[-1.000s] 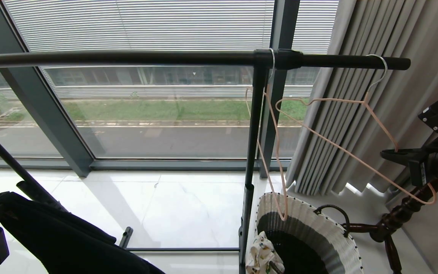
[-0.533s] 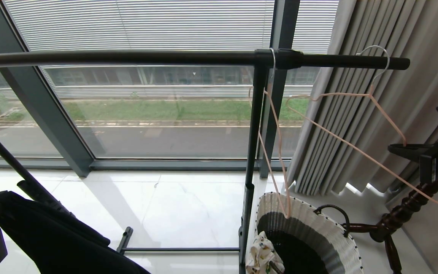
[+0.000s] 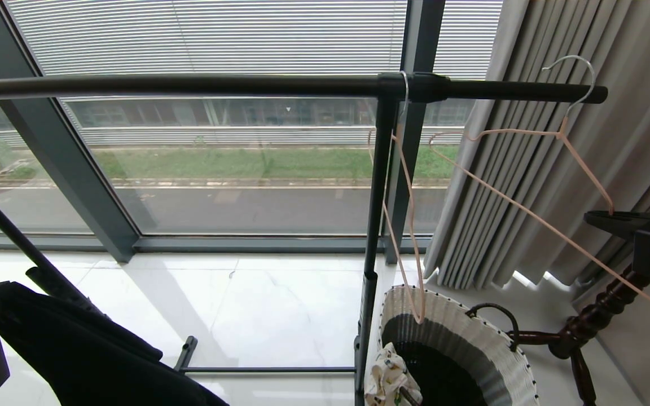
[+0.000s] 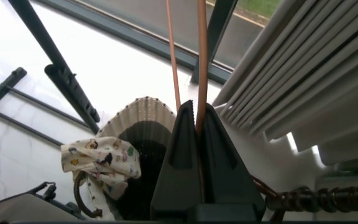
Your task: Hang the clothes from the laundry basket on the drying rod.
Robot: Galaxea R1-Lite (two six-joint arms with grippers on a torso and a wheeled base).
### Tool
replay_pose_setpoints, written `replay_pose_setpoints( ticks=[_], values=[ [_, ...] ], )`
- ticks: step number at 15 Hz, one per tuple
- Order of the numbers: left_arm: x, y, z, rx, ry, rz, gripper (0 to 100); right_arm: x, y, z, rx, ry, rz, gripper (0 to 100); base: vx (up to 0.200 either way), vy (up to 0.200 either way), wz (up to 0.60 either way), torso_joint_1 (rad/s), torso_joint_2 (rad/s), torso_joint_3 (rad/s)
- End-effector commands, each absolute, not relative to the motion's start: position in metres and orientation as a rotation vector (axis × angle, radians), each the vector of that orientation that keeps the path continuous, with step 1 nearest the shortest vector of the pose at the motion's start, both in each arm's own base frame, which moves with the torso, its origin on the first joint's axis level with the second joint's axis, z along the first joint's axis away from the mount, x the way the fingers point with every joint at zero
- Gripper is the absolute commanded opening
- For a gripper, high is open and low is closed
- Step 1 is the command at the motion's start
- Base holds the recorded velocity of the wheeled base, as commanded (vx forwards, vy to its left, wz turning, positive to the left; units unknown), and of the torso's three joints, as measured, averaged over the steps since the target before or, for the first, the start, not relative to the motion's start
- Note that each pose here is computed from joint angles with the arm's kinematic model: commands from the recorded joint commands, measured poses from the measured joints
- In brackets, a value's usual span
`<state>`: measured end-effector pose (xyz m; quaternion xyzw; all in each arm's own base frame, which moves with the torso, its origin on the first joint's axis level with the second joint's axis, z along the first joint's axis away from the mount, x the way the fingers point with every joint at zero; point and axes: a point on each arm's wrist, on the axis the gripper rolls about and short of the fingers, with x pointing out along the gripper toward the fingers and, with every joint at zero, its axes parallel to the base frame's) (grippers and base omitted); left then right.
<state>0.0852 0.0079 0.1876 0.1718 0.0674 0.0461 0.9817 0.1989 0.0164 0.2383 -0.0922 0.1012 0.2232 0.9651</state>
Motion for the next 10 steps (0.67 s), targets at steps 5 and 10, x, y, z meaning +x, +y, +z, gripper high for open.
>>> replay_pose_setpoints(
  ticks=[5, 10],
  values=[
    [0.086, 0.008, 0.189, 0.347, 0.134, 0.094, 0, 0.185, 0.016, 0.251, -0.178, 0.128, 0.443, 0, 0.0, 0.0, 0.0, 0.0, 0.0, 0.0],
    [0.086, 0.008, 0.19, 0.371, 0.129, 0.095, 0, 0.144, 0.015, 0.236, -0.173, 0.119, 0.439, 0, 0.0, 0.0, 0.0, 0.0, 0.0, 0.0]
  ],
)
